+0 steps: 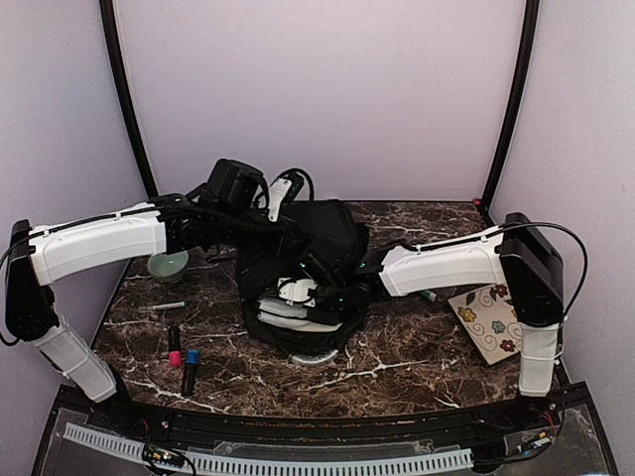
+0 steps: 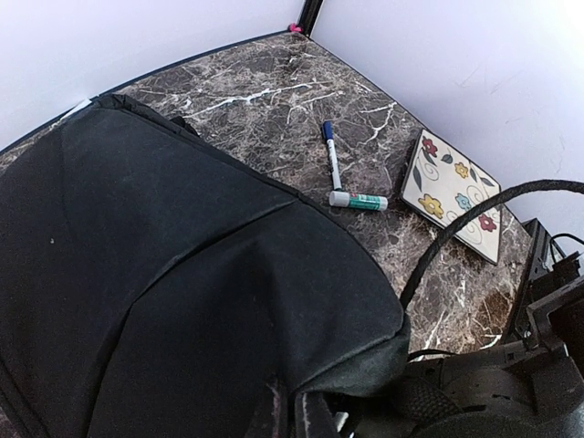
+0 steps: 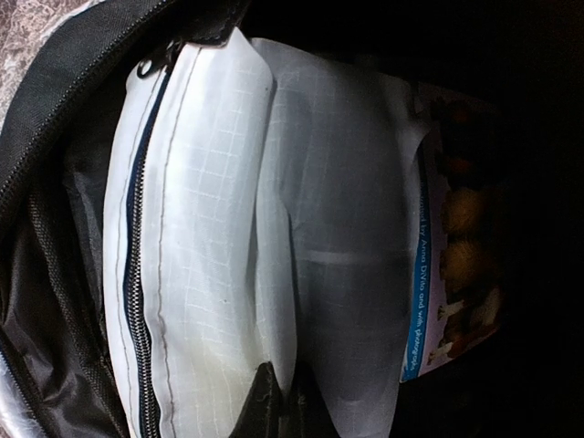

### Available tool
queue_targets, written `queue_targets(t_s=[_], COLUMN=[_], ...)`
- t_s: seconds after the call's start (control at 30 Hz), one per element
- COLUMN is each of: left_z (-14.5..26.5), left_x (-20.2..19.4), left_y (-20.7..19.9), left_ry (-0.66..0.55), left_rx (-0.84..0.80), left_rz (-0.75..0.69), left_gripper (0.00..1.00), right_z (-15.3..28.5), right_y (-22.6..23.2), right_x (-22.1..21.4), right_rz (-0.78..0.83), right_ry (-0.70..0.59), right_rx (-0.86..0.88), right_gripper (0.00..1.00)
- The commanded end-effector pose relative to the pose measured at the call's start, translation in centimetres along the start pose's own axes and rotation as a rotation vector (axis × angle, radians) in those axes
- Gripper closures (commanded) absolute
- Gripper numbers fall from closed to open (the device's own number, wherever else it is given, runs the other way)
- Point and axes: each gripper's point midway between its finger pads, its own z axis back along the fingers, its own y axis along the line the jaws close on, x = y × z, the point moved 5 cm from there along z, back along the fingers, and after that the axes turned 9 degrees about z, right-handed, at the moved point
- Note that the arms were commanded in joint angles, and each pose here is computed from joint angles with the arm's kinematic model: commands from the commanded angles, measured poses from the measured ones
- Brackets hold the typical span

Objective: Pack the student bag
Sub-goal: Adjust the pencil case in the largest pocket of the bag.

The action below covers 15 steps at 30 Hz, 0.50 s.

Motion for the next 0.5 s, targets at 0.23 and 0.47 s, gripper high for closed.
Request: queue_targets(t_s=[0.23, 0.47], left_z=[2.4, 2.6], left_x=[3.4, 3.7], left_y=[-1.5, -1.7], left_ry=[-0.153, -0.154], left_rx=[-0.085, -0.091], left_rz=[0.001, 0.003], left_gripper=[1.00, 1.00], right_z=[6.0, 4.9], right_y=[-4.3, -5.5], right_x=[0.2, 0.6], right_rz=[0.136, 0.182], right_ry=[0.021, 0.045], right_rx=[-0.423, -0.546], right_gripper=[1.00, 1.00])
